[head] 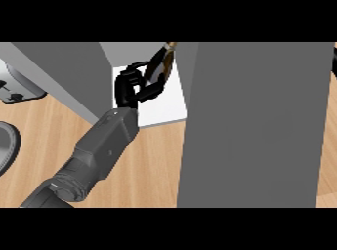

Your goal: Pick up the wine, place it into the cabinet and close the cabinet

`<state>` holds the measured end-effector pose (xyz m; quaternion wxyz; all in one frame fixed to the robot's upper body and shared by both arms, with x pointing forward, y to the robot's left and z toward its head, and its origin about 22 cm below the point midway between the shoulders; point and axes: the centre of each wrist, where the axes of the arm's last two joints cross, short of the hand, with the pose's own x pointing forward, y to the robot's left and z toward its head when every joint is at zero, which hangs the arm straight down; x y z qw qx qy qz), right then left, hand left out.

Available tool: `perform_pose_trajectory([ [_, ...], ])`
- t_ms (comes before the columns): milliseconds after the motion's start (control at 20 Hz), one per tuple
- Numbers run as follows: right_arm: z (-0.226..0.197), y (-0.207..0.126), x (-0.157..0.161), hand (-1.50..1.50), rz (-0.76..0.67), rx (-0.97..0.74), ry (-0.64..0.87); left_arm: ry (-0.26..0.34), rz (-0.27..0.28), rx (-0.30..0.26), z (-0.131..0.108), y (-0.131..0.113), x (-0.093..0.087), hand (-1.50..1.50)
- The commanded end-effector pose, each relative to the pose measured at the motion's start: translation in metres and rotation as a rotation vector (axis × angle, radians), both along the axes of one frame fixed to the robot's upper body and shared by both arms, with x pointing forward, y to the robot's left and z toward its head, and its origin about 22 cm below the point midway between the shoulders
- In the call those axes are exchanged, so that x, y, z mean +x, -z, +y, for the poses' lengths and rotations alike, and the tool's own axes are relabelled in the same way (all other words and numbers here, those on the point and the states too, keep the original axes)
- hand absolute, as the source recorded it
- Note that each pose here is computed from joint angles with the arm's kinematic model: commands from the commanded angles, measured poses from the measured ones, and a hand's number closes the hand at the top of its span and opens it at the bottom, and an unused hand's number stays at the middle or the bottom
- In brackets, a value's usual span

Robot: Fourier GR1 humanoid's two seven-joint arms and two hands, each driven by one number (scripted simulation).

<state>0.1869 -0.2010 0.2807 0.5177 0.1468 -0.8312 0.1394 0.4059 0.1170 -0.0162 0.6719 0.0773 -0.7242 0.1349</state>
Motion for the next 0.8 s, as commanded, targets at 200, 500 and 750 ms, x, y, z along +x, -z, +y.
perform_pose_trajectory([
  [200,-0.006,0.0,-0.009,-1.5,-0.009,0.007,0.006,-0.02,0.011,0.02,-0.012,-0.027,0.015,1.5],
  [500,-0.012,0.002,0.001,-1.5,-0.006,-0.009,0.027,-0.012,0.07,-0.033,-0.013,-0.032,0.018,1.5],
  [750,-0.013,0.006,-0.007,-1.5,-0.021,-0.008,0.024,-0.036,0.075,-0.041,-0.013,-0.042,0.023,1.5],
])
